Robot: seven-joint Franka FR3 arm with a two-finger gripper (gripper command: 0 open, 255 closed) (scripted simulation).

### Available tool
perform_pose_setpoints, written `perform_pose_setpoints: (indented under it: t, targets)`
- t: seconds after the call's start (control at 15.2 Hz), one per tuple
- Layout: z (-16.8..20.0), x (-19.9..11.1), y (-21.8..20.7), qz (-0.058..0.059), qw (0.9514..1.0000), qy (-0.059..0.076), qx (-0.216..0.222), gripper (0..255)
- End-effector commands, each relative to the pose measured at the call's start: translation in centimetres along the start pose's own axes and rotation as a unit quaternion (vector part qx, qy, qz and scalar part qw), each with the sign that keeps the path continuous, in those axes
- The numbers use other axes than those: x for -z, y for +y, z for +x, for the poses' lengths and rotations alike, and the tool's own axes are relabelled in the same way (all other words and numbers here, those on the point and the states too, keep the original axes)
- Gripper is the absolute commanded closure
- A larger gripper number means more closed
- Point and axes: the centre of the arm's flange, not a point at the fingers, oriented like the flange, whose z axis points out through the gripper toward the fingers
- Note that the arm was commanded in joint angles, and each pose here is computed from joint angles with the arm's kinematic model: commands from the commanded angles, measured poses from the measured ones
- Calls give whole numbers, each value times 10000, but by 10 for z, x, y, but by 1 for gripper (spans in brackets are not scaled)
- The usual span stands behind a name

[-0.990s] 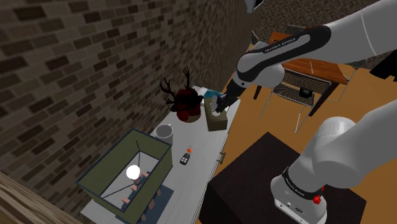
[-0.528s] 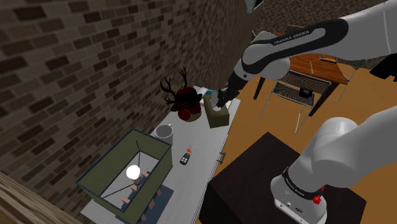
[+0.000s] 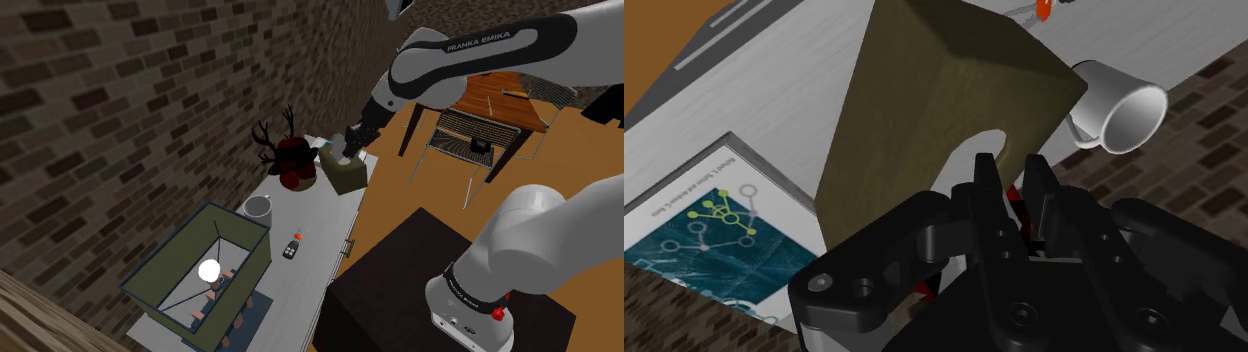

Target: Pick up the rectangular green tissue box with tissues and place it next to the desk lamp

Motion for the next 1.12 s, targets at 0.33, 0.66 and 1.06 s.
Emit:
perform_pose_setpoints:
  t: [0.33, 0.66, 1.06]
  targets:
    - [6, 35, -14, 0, 10000, 7, 7, 255]
    - [11, 59, -24, 0, 10000, 7, 7, 255]
    - [16, 88, -35, 0, 10000, 7, 7, 255]
